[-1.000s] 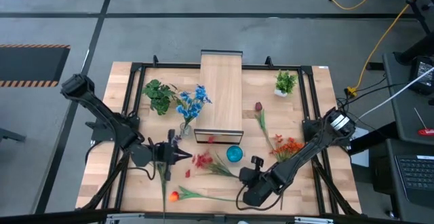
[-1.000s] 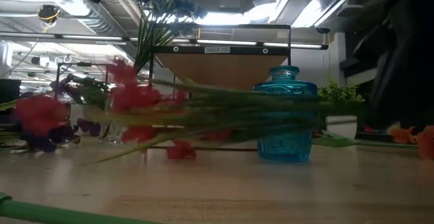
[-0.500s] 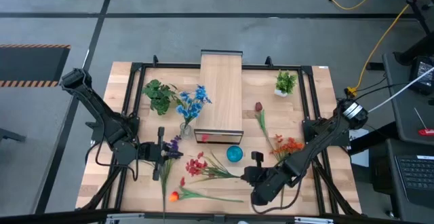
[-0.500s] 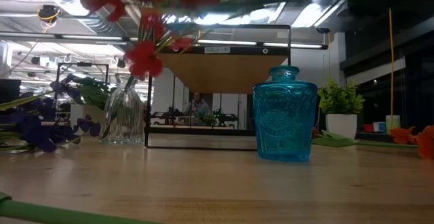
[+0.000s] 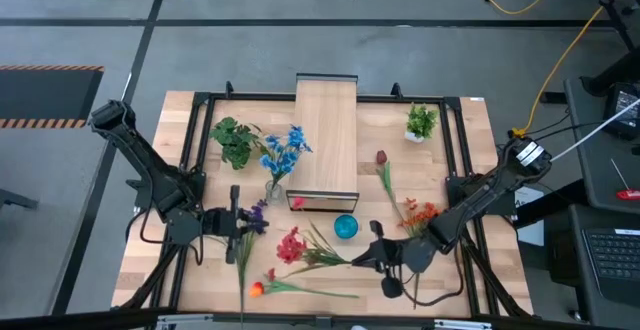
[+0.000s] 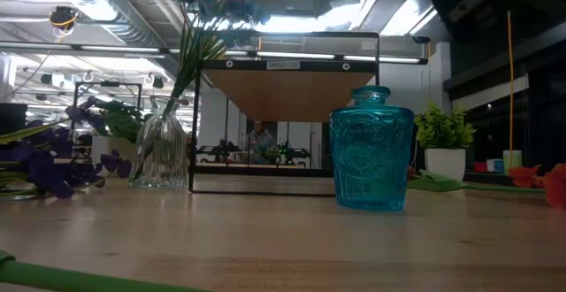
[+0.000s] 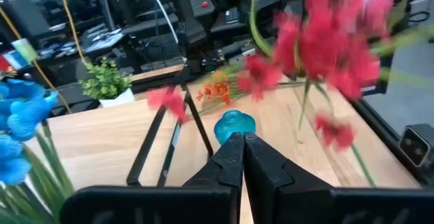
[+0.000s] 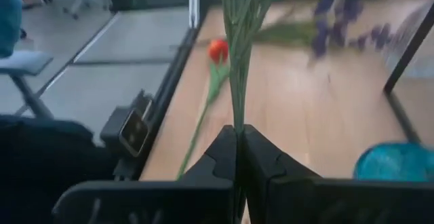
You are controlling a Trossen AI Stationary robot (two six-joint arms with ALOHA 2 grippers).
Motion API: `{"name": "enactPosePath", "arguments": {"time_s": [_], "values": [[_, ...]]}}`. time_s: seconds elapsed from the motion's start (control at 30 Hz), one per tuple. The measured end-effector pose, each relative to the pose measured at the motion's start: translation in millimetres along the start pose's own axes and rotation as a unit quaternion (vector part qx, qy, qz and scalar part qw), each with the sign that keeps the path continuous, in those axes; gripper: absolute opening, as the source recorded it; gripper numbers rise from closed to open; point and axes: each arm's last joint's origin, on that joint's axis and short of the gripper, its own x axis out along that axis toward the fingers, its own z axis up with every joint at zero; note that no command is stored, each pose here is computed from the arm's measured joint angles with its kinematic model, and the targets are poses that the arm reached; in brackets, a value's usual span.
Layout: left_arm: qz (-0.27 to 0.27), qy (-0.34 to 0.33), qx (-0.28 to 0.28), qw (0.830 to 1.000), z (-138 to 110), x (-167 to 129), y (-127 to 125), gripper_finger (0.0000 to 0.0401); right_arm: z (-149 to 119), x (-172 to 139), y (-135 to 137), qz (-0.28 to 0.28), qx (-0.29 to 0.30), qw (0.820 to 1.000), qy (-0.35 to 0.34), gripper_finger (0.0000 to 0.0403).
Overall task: Pick and place flowers into a vace then onto a shelf
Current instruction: Put the red flowers into the transparent vase
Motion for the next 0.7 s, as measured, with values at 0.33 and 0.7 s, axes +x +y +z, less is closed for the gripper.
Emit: {"name": "enactPosePath", "arguments": {"time_s": [0.33, 0.7], "values": [[0.019, 0.002, -0.064, 0.998, 0.1, 6.3, 6.3, 0.0102, 17.5, -4.3, -12.5, -0.022, -0.101, 0.982, -0.156, 0.0005], [0.055, 0.000, -0.090, 0.994, 1.9, 23.5, 24.3, 0.0175, 46.0, 8.0, -59.3, 0.034, -0.106, 0.969, -0.220, 0.0005]]}}
